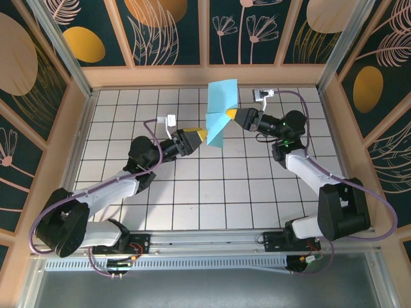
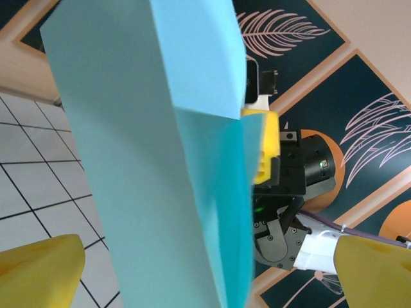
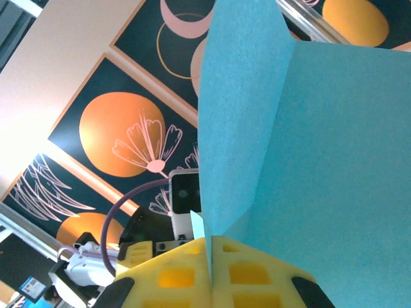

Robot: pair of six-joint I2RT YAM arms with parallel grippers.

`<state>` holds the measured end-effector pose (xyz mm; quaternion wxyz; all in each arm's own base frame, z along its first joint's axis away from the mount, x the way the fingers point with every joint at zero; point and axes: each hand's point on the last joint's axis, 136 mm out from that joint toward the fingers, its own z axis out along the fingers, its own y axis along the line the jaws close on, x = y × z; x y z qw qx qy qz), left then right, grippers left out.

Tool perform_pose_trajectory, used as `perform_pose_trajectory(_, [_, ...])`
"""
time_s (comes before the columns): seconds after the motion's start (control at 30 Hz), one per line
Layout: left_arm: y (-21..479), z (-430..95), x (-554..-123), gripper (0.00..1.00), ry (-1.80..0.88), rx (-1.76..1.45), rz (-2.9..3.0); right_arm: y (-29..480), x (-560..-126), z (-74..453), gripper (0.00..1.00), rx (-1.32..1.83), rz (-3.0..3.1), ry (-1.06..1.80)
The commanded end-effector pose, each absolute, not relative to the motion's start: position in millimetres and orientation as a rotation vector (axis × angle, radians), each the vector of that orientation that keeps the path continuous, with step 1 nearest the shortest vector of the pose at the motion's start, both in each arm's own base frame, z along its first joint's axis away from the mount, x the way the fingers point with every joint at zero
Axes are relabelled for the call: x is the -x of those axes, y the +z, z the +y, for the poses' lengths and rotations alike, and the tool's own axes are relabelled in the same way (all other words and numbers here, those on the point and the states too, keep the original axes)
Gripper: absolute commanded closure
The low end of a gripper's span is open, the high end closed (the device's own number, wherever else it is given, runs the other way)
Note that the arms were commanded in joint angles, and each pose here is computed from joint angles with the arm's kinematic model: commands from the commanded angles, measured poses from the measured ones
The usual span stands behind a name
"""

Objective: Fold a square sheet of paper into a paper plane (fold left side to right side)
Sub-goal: Turn over the paper at the center of the table.

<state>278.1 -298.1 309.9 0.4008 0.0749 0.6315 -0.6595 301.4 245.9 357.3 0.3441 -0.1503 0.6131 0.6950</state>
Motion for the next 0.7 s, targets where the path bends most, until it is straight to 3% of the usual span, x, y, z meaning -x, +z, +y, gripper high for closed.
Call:
perform_pose_trajectory(0.0, [343, -304, -268, 0.01, -1.751, -0.278, 1.482, 377, -291, 253, 1.0, 0.473, 1.532, 1.811])
perform_pose_trajectory(0.13, [345, -307, -268, 0.04, -1.766, -0.298, 1.474, 373, -291, 261, 1.0, 0.489, 1.556, 1.801])
perform_pose_trajectory(0.33, [341, -310, -272, 0.19, -1.793, -0.271, 1.483, 368, -291, 269, 1.0, 0.513, 1.591, 1.772])
perform_pose_trajectory(0.47, [340, -309, -274, 0.35, -1.79, -0.254, 1.478, 362, -294, 270, 1.0, 0.505, 1.617, 1.747])
perform_pose_trajectory(0.67, [334, -308, -278, 0.63, -1.781, -0.218, 1.509, 357, -296, 268, 0.89, 0.489, 1.642, 1.709])
